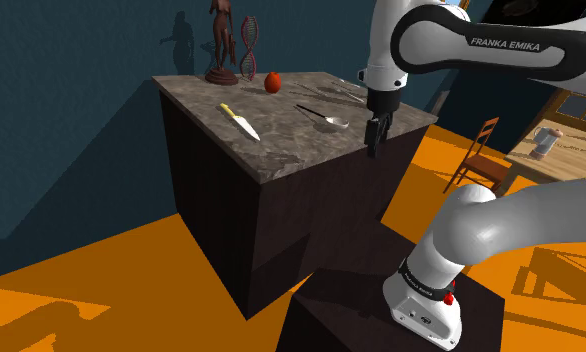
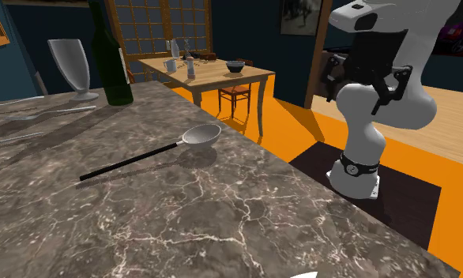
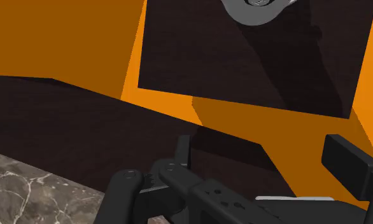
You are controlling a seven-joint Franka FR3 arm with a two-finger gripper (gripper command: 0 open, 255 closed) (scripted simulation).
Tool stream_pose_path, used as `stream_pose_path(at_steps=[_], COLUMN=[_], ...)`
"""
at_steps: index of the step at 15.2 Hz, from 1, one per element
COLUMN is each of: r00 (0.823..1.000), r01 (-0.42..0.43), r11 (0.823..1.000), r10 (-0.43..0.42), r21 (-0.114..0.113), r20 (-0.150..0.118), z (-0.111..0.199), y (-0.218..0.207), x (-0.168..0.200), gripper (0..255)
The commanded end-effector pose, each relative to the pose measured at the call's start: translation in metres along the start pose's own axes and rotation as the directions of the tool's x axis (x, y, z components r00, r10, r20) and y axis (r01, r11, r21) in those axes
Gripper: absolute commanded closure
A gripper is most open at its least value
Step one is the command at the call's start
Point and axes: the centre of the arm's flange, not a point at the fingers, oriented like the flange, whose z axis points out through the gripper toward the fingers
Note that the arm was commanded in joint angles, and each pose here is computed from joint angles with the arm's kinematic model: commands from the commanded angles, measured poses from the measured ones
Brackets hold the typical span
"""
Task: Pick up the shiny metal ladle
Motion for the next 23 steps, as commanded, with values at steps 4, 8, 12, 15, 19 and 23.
stream_pose_path(at_steps=[4,8,12,15,19,23], r00=[0.999,0.995,0.988,0.98,0.967,0.95], r01=[-0.033,-0.076,-0.118,-0.148,-0.188,-0.226], r11=[0.999,0.996,0.991,0.985,0.976,0.964], r10=[0.033,0.078,0.124,0.158,0.204,0.25], r21=[0.017,0.04,0.065,0.085,0.112,0.141], r20=[-0.027,-0.063,-0.098,-0.123,-0.155,-0.185], z=[0.003,0.006,0.009,0.011,0.013,0.015], y=[0.024,0.058,0.093,0.12,0.158,0.197], x=[0.029,0.066,0.101,0.127,0.16,0.192], gripper=[0,0,0,0,0,0])
